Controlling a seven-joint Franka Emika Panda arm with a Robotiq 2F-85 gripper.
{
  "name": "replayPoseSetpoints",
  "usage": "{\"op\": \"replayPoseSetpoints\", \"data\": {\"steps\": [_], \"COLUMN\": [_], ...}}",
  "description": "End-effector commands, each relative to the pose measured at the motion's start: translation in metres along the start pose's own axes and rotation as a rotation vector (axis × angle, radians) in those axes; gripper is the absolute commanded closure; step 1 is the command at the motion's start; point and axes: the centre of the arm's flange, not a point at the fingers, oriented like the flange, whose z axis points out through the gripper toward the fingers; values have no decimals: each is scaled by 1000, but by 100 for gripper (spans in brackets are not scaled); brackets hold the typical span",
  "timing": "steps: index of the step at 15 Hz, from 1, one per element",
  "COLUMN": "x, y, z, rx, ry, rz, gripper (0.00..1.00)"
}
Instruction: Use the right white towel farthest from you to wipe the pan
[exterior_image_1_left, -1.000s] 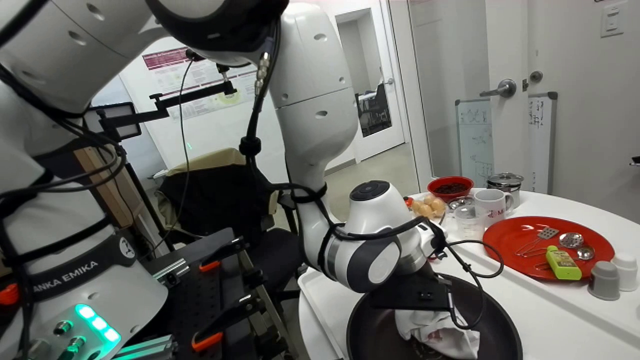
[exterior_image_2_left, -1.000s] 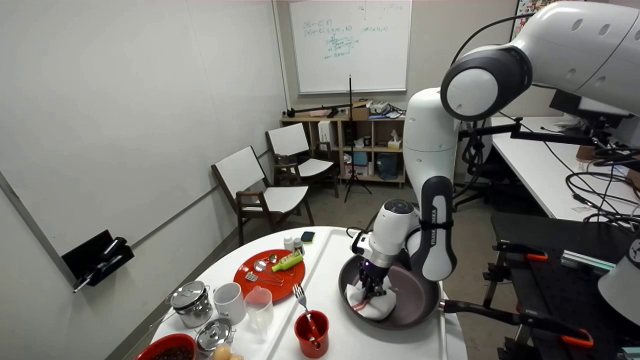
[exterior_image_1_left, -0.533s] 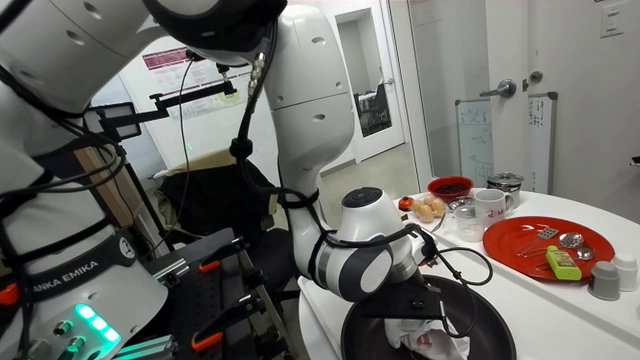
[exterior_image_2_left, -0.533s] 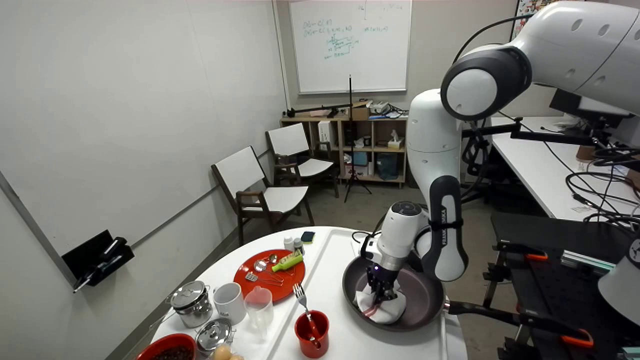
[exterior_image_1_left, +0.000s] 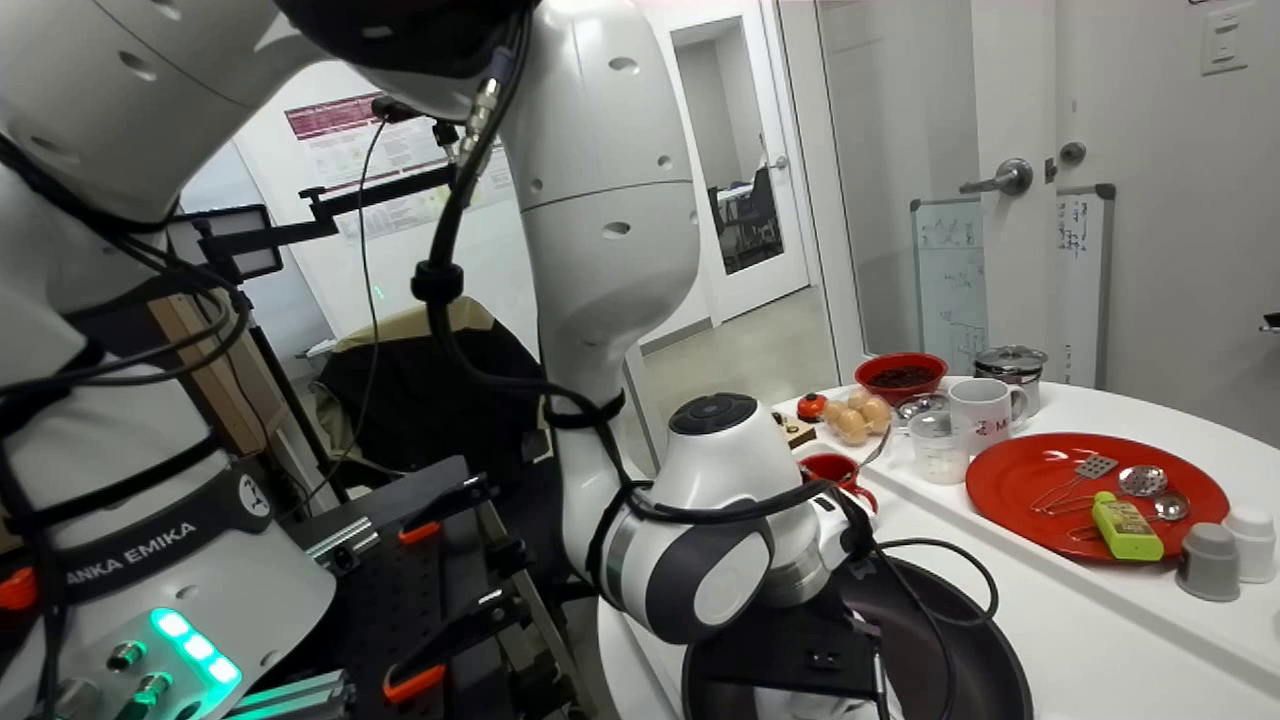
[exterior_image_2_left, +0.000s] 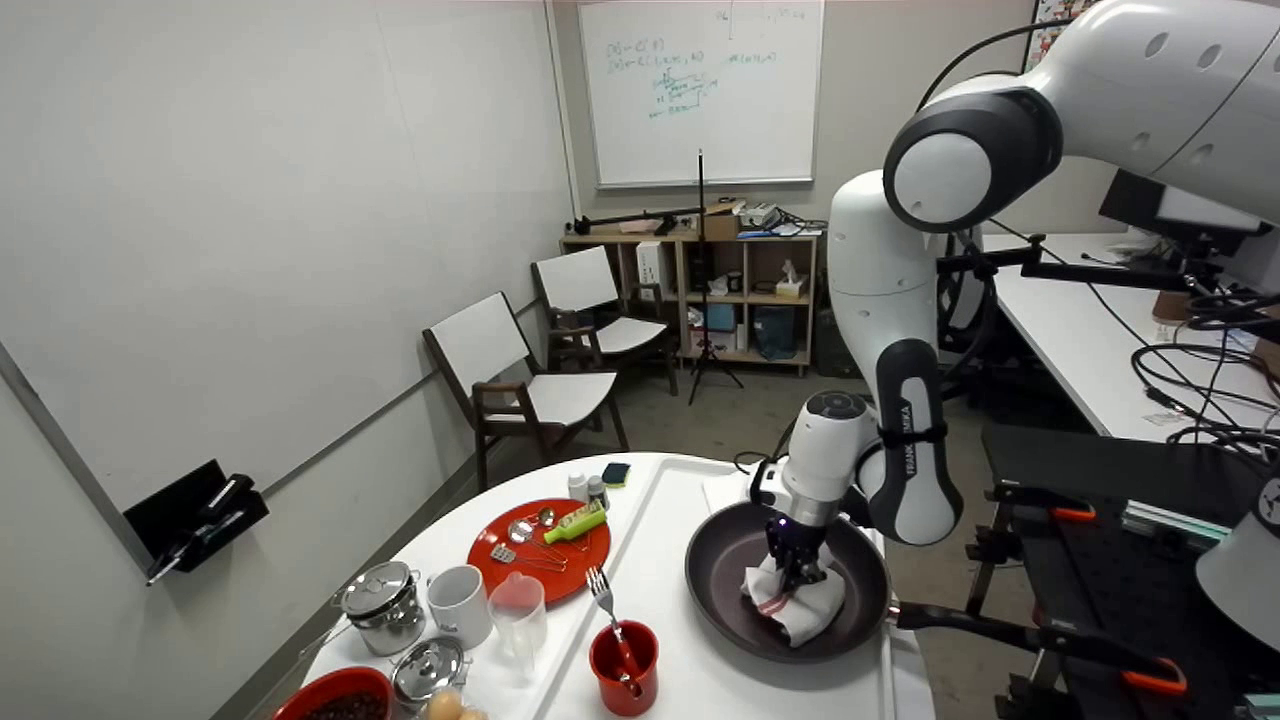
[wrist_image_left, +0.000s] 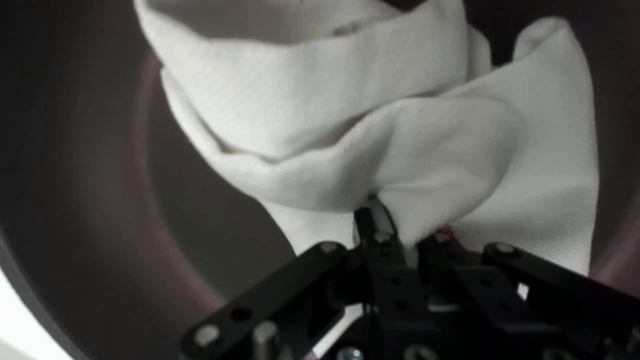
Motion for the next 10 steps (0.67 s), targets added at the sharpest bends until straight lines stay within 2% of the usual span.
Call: {"op": "replayPoseSetpoints", "data": {"steps": [1, 5, 10], "x": [-64, -81, -71], "y": [-34, -29, -23], "z": [22, 23, 17], "rx": [31, 28, 5], "ry": [-77, -115, -94], "rz": [25, 54, 47], "gripper": [98, 98, 98]}}
